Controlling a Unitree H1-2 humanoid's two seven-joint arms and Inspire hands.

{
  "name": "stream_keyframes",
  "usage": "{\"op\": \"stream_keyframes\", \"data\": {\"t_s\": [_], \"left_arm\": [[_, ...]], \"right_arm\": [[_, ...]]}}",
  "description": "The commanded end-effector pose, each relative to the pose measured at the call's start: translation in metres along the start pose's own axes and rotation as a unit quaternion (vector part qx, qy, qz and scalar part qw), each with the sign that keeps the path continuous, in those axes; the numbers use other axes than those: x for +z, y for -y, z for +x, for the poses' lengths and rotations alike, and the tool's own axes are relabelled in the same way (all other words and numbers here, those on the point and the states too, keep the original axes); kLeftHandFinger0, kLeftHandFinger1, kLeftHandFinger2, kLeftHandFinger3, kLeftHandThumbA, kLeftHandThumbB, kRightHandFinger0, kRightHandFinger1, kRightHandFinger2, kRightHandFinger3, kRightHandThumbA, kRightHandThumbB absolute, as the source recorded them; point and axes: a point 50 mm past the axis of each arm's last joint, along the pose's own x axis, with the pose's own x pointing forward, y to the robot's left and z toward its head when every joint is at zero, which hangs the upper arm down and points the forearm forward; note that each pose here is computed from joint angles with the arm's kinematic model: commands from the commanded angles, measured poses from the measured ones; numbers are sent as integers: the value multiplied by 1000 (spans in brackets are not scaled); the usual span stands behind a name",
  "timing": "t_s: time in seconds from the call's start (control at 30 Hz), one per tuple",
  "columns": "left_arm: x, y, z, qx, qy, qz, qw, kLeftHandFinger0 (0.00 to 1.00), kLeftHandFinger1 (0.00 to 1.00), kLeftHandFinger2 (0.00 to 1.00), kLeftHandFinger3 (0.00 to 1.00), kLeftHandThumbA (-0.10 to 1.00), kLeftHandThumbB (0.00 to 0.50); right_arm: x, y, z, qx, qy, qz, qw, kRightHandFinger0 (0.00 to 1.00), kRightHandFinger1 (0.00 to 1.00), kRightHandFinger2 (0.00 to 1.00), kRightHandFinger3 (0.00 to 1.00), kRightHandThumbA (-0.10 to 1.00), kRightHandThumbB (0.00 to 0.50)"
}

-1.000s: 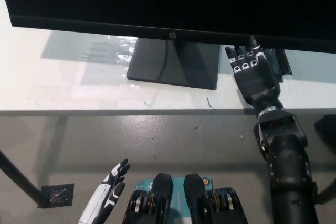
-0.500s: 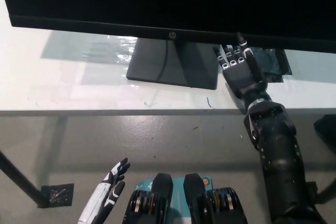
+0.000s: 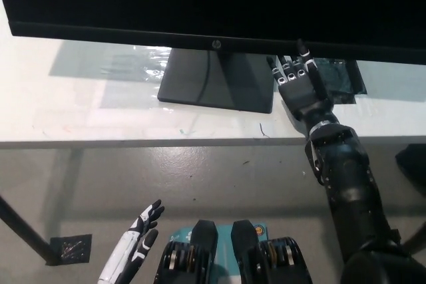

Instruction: The monitor is being placed at the center of the desk and the robot uses its right hand to grab on the right side of the monitor and tilt the angle of the montior sideways.

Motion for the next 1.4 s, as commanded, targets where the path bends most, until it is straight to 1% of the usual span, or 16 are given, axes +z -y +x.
{"op": "stream_keyframes", "data": {"t_s": [0.0, 0.13, 0.23, 0.33, 0.43, 0.5, 0.53, 0.6, 0.77, 0.8, 0.83, 0.9, 1.0, 1.37], "left_arm": [[9, -5, 5, 7, 33, 10, 999, 1000, 1000, 1000, 1000, 1000, 349], [10, -6, 7, 8, 36, 10, 999, 1000, 1000, 1000, 1000, 1000, 350], [10, -6, 7, 9, 36, 9, 999, 1000, 1000, 1000, 1000, 1000, 352], [11, -7, 7, 9, 37, 8, 999, 1000, 1000, 1000, 1000, 1000, 345], [11, -7, 7, 9, 37, 8, 999, 1000, 1000, 1000, 1000, 1000, 343], [9, -7, 6, 10, 35, 9, 999, 1000, 1000, 1000, 1000, 1000, 338], [9, -6, 7, 11, 34, 7, 999, 1000, 1000, 1000, 1000, 1000, 339], [8, -6, 6, 12, 32, 4, 999, 1000, 1000, 1000, 1000, 1000, 337], [9, -7, 7, 11, 34, 8, 999, 1000, 1000, 1000, 1000, 1000, 330], [8, -6, 7, 11, 33, 8, 999, 1000, 1000, 1000, 1000, 1000, 332], [8, -4, 6, 10, 31, 5, 999, 1000, 1000, 1000, 1000, 1000, 333], [8, -4, 7, 9, 32, 5, 999, 1000, 1000, 1000, 1000, 1000, 334], [9, -6, 8, 9, 35, 4, 999, 1000, 1000, 1000, 1000, 1000, 322], [8, -6, 6, 10, 33, 8, 999, 1000, 1000, 1000, 1000, 1000, 328]], "right_arm": [[12, -46, 26, 38, 25, -30, 999, 1000, 1000, 1000, 1000, 1000, 316], [10, -45, 32, 16, 18, -25, 999, 1000, 1000, 1000, 1000, 1000, 335], [9, -44, 34, 14, 17, -25, 999, 1000, 1000, 1000, 1000, 1000, 335], [7, -47, 38, 0, 15, -32, 999, 1000, 1000, 1000, 1000, 1000, 317], [7, -47, 39, -1, 15, -32, 999, 1000, 1000, 1000, 1000, 1000, 317], [5, -49, 41, -14, 12, -47, 999, 1000, 1000, 1000, 1000, 1000, 332], [4, -49, 41, -17, 11, -50, 999, 1000, 1000, 1000, 1000, 1000, 328], [2, -48, 42, -27, 10, -49, 998, 1000, 1000, 1000, 1000, 1000, 334], [0, -46, 41, -33, 7, -52, 998, 1000, 1000, 1000, 1000, 1000, 326], [0, -45, 41, -36, 6, -51, 998, 1000, 1000, 1000, 1000, 1000, 313], [-1, -44, 41, -40, 5, -52, 998, 1000, 1000, 1000, 1000, 1000, 311], [-1, -45, 42, -50, 8, -47, 998, 1000, 1000, 1000, 1000, 1000, 325], [-2, -46, 42, -44, 5, -51, 998, 1000, 1000, 1000, 1000, 1000, 321], [0, -43, 40, -41, 4, -61, 997, 1000, 1000, 1000, 1000, 1000, 322]]}}
